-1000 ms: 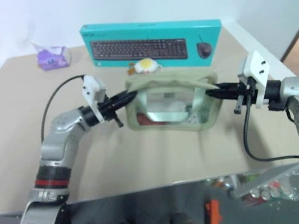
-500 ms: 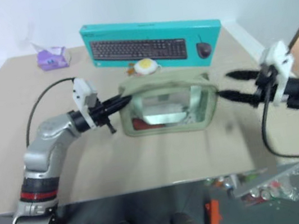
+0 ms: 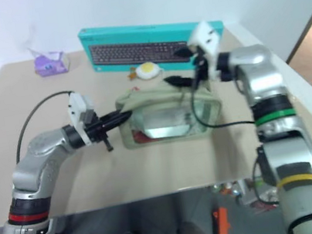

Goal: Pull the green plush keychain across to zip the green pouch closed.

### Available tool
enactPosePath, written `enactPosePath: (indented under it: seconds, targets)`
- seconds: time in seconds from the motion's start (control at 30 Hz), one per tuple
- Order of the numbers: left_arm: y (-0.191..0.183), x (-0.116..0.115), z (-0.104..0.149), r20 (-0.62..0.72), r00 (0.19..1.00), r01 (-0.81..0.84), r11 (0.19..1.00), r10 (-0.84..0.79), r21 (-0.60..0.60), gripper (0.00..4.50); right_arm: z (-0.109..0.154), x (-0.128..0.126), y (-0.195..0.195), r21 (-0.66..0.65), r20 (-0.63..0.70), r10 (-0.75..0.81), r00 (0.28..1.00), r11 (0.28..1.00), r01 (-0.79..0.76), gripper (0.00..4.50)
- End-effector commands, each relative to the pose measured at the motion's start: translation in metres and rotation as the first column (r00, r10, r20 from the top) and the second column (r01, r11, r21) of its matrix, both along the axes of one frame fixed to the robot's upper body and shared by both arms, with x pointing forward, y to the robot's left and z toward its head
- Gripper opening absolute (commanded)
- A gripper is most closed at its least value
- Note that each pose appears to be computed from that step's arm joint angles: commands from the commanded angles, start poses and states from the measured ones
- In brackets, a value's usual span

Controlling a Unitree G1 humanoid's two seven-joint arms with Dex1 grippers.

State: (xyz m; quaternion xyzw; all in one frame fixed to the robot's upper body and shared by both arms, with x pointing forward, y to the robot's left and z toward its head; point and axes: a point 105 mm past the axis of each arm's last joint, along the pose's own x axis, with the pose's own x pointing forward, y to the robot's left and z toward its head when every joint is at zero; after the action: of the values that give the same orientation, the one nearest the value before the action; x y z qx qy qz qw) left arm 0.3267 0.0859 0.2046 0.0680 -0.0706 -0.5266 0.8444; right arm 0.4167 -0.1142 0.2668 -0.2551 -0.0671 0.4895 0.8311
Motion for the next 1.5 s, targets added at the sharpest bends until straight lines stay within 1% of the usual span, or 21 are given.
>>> enactPosePath:
  seconds: [0.03,0.1,0.23,0.3,0.4,0.5,0.6,0.73,1.0,1.13,1.17,1.23,1.27,1.3,1.37,1.47,1.5]
  targets:
    - [-0.001,-0.007,0.009,0.042,0.999,0.018,1.0,-0.019,0.003,0.0,0.004,0.004,0.019,-0.047,0.021,0.058,0.998,0.997,-0.057,4.47]
    - [-0.001,-0.007,0.009,0.041,0.999,0.012,1.0,-0.012,0.006,0.0,-0.003,0.0,0.027,-0.079,-0.024,0.115,0.993,0.99,-0.117,4.47]
    - [0.0,-0.005,0.009,0.04,0.999,-0.005,1.0,0.005,-0.004,0.0,-0.027,-0.021,0.032,-0.166,-0.141,0.262,0.955,0.944,-0.284,4.47]
    - [0.0,-0.003,0.01,0.034,0.999,-0.014,1.0,0.015,-0.018,0.0,-0.036,-0.029,0.032,-0.186,-0.17,0.301,0.938,0.925,-0.331,4.47]
    - [0.0,-0.001,0.012,0.029,0.999,-0.021,0.999,0.022,-0.031,0.0,-0.042,-0.041,0.035,-0.186,-0.211,0.344,0.915,0.905,-0.383,4.47]
    - [-0.003,0.0,0.015,0.032,0.999,-0.015,0.999,0.016,-0.043,0.0,-0.041,-0.043,0.044,-0.162,-0.186,0.354,0.917,0.909,-0.384,4.47]
    - [-0.008,-0.001,0.015,0.032,0.999,-0.002,0.999,0.003,-0.045,0.0,-0.038,-0.04,0.055,-0.136,-0.137,0.344,0.929,0.922,-0.361,4.47]
    - [-0.012,-0.002,0.013,0.024,1.0,0.008,0.999,-0.006,-0.052,0.0,-0.03,-0.031,0.066,-0.08,-0.115,0.312,0.943,0.943,-0.322,4.47]
    - [-0.015,-0.002,0.014,0.023,1.0,0.002,0.997,0.0,-0.071,0.0,-0.041,-0.034,0.077,-0.053,-0.158,0.336,0.929,0.936,-0.347,4.47]
    - [-0.015,-0.002,0.016,0.022,1.0,0.003,0.997,-0.001,-0.079,0.0,-0.04,-0.037,0.088,-0.037,-0.14,0.363,0.921,0.928,-0.372,4.47]
    - [-0.015,-0.002,0.016,0.021,1.0,0.004,0.997,-0.002,-0.08,0.0,-0.037,-0.037,0.093,-0.023,-0.13,0.374,0.918,0.925,-0.379,4.23]
    - [-0.016,-0.003,0.015,0.019,1.0,0.006,0.997,-0.004,-0.08,0.0,-0.032,-0.04,0.098,0.001,-0.117,0.394,0.912,0.918,-0.396,3.9]
    - [-0.016,-0.003,0.015,0.018,1.0,0.005,0.997,-0.004,-0.079,0.0,-0.031,-0.04,0.099,0.008,-0.114,0.399,0.91,0.916,-0.401,3.42]
    - [-0.016,-0.003,0.015,0.017,1.0,0.005,0.997,-0.004,-0.079,0.0,-0.03,-0.041,0.1,0.012,-0.112,0.402,0.909,0.915,-0.404,3.05]
    - [-0.016,-0.002,0.014,0.016,1.0,0.003,0.997,-0.001,-0.078,0.0,-0.028,-0.041,0.1,0.028,-0.112,0.405,0.908,0.914,-0.404,2.44]
    - [-0.017,-0.002,0.013,0.013,1.0,0.002,0.997,-0.001,-0.077,0.0,-0.028,-0.041,0.098,0.035,-0.11,0.4,0.91,0.917,-0.398,1.32]
    - [-0.017,-0.002,0.013,0.011,1.0,0.001,0.997,0.0,-0.078,0.0,-0.027,-0.04,0.097,0.038,-0.108,0.396,0.912,0.918,-0.395,0.89]
